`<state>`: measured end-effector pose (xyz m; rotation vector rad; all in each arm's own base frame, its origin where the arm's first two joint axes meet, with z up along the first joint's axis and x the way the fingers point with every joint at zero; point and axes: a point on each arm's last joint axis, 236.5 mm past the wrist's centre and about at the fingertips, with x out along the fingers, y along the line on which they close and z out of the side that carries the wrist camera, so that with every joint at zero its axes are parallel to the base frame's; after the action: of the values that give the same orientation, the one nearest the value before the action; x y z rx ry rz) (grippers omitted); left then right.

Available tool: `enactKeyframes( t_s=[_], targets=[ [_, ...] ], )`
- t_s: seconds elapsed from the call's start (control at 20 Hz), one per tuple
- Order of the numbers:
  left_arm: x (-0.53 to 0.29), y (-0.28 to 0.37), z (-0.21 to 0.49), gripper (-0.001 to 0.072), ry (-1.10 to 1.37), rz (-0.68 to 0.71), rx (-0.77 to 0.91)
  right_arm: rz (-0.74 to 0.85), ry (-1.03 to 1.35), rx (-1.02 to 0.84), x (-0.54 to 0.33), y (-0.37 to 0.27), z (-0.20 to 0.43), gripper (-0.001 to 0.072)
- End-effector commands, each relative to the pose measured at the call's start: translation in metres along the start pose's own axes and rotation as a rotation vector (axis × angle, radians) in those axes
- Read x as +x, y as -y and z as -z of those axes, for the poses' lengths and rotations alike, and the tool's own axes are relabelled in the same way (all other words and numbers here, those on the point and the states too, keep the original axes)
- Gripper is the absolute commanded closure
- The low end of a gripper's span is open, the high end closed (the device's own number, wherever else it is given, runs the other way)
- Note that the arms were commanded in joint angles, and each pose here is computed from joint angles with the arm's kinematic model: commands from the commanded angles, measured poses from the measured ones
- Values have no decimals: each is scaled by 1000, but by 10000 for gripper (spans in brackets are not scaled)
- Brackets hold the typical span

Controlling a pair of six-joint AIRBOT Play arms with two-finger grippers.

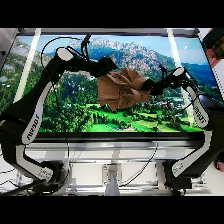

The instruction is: Fold the clothes and pants, and hang the long-sleeved shirts on hangers.

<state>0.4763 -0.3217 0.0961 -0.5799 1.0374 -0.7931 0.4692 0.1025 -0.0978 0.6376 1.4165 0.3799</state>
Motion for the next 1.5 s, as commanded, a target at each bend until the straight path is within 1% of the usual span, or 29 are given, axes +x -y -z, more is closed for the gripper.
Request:
enactKeyframes(
  t_s=[0.0,0.15,0.2,0.25,0.3,0.6,0.7,0.8,0.85,0.9,0.95,1.0,1.15,1.25,1.35,1.45],
  targets=[
    [0,0,0,11,0,0,11,-123,-8,33,15,-16,-3,162],
    [0,0,0,11,0,0,11,-115,28,14,27,-26,-9,157],
    [0,0,0,11,0,0,11,-106,40,0,31,-30,-11,114],
    [0,0,0,11,0,0,11,-100,52,-12,37,-35,-12,13],
    [0,0,0,11,0,0,11,-97,56,-24,42,-41,-12,5],
    [0,0,0,11,0,0,11,-85,66,-99,46,-62,-13,9],
    [0,0,0,11,0,0,11,-104,57,-35,48,-69,-11,12],
    [0,0,0,11,0,0,11,-109,45,-42,57,-76,-6,42],
    [0,0,0,11,0,0,11,-117,39,-40,63,-81,-4,160],
    [0,0,0,11,0,0,11,-120,40,-42,69,-85,-2,420],
    [0,0,0,11,0,0,11,-114,59,-51,74,-88,-5,644],
    [0,0,0,11,0,0,11,-110,85,-66,76,-91,-10,679],
    [-2,-2,-2,11,4,-2,8,-117,124,-165,65,-104,-23,680],
    [-3,-4,-3,11,6,-4,6,-145,106,-236,45,-115,-23,682],
    [-4,-5,-4,11,8,-4,3,-215,55,-317,17,-128,-16,682],
    [-5,-6,-3,11,5,-4,2,-346,8,-369,-15,-142,-6,682]
  ],
)
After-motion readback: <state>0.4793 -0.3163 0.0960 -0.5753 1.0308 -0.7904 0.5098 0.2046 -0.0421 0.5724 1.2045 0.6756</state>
